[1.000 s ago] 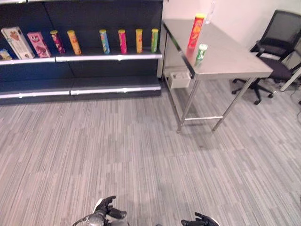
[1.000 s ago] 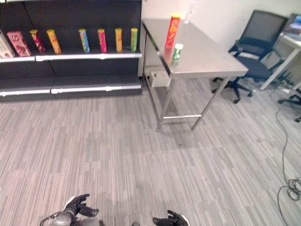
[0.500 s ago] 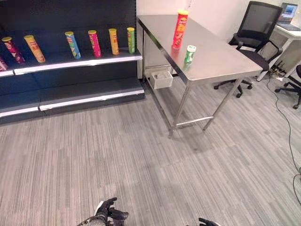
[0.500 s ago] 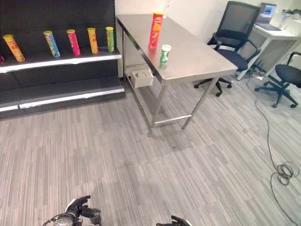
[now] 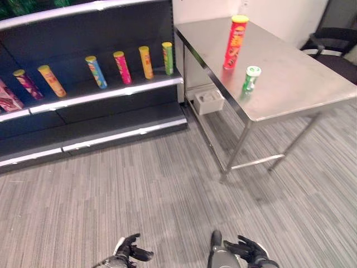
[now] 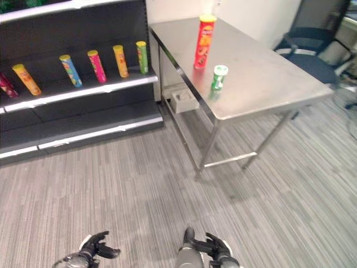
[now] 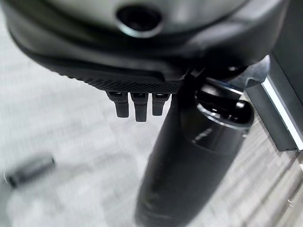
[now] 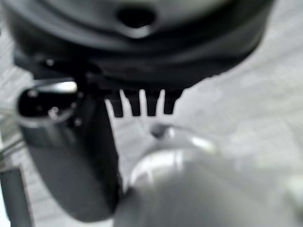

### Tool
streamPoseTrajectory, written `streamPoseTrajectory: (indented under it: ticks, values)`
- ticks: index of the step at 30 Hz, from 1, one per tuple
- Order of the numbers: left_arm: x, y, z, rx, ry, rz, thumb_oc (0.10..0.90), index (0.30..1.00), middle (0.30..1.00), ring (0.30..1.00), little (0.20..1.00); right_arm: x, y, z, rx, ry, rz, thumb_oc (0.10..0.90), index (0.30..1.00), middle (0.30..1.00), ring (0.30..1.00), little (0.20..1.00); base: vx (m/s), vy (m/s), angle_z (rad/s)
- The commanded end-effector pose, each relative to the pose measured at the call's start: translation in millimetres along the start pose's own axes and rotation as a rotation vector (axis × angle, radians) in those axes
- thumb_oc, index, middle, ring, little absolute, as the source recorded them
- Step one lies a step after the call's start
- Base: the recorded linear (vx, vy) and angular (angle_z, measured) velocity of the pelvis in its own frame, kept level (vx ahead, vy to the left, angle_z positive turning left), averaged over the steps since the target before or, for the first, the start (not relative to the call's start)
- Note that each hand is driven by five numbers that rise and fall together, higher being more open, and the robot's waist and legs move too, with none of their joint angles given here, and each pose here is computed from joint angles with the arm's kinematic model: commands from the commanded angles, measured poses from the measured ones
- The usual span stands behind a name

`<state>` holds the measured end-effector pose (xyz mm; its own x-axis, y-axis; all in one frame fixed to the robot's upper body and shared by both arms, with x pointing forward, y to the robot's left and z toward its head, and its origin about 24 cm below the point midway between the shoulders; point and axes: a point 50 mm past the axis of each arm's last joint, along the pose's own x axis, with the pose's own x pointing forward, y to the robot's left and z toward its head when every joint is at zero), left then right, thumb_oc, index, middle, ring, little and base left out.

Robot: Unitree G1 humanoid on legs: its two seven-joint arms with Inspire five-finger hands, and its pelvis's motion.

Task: Put the goods on the table back onto the shelves and tidy them up.

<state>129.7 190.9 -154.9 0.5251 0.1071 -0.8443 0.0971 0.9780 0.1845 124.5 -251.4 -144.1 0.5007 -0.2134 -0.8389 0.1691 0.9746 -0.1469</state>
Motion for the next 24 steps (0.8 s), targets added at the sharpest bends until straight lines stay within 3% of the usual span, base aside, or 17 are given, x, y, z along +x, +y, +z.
streamPoseTrajectory:
  ticks: [1, 14, 24]
  values:
    - [3.8, 16.2, 23.8, 0.049, -0.099, 0.038, 0.8, 0.9, 0.9, 0.9, 0.9, -5.0, -4.7, -21.5, -0.039, 0.058, -0.013, 0.8, 0.9, 0.9, 0.9, 0.9, 0.26, -0.154, 0.17]
    - [4.9, 9.4, 35.1, 0.024, -0.137, 0.02, 0.8, 0.9, 0.9, 0.9, 0.9, -3.8, -4.8, -13.6, -0.076, 0.03, -0.001, 0.8, 0.9, 0.9, 0.9, 0.9, 0.27, -0.26, 0.13]
    - [3.7, 7.6, 38.0, 0.021, -0.163, 0.016, 0.8, 0.9, 0.9, 0.9, 0.9, -4.8, 1.9, -16.3, -0.132, 0.021, 0.022, 0.8, 0.9, 0.9, 0.9, 0.9, 0.27, 0.032, -0.23]
